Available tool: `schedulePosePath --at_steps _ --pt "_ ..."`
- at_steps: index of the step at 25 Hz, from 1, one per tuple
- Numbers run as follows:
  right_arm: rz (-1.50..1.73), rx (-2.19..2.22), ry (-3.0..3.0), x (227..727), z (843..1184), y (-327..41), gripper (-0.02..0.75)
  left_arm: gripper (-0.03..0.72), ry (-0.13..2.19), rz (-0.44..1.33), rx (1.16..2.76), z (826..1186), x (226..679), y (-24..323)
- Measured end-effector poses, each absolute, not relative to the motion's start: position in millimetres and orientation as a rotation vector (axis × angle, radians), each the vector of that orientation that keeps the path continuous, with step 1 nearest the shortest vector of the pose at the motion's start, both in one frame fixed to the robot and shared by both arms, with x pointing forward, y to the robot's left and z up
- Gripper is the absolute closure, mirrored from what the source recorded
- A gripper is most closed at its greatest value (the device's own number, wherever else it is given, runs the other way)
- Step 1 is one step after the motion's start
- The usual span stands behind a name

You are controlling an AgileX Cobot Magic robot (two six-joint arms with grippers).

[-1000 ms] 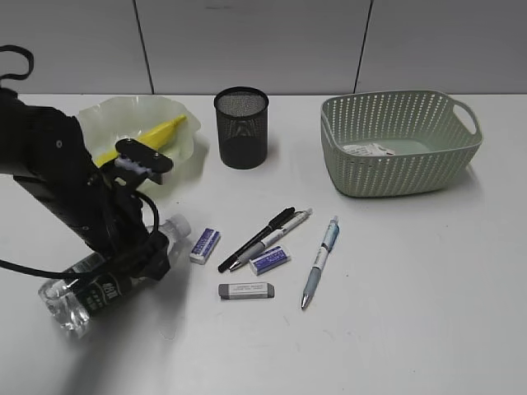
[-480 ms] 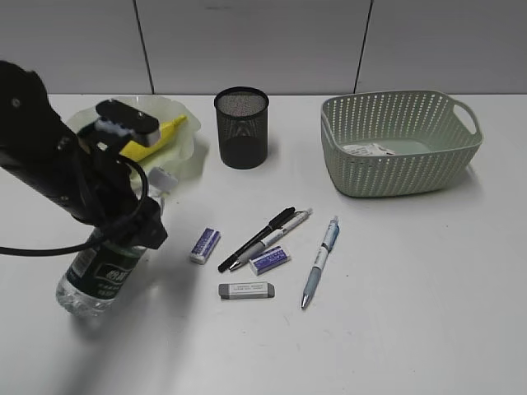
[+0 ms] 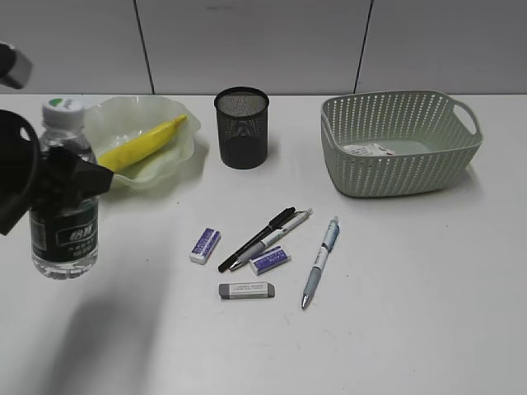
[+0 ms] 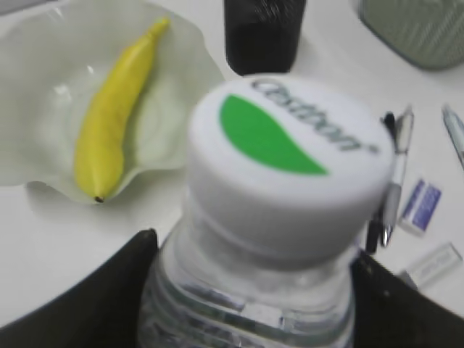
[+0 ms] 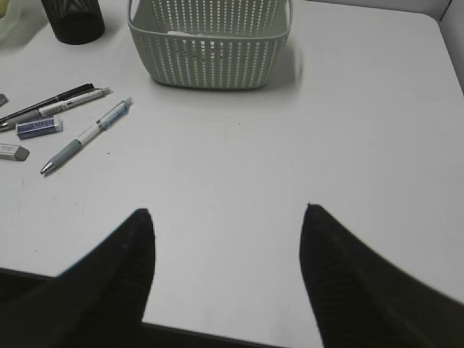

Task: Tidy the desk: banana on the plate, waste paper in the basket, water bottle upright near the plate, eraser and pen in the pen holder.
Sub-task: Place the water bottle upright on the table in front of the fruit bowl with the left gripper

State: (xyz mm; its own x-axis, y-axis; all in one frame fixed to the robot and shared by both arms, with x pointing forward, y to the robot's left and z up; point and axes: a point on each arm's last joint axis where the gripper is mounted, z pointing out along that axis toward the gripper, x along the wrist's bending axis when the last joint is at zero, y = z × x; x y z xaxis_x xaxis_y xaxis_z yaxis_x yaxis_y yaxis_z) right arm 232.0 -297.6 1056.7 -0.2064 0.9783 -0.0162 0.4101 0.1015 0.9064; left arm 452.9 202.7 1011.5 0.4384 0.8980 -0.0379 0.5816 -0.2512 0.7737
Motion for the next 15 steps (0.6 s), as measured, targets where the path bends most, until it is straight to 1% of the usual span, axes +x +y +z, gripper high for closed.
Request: schedulePosePath --at_steps 4,6,9,12,15 --pt "1.073 1.371 1.709 232 1057 -298 0.239 0.183 1.378 0.632 1.652 998 435 220" --pt "1.073 1.371 1.709 232 1057 -298 0.239 0.183 1.438 0.664 1.552 990 432 227" --pt "1.073 1.371 1.709 232 1057 -298 0.239 0.183 1.472 0.690 1.468 986 434 230" --pt "1.073 1.371 1.709 232 1057 -298 0.239 0.183 1.458 0.741 1.415 984 442 230" --pt "1.073 1.371 1.709 232 1057 -298 0.239 0.183 1.412 0.783 1.423 976 452 227"
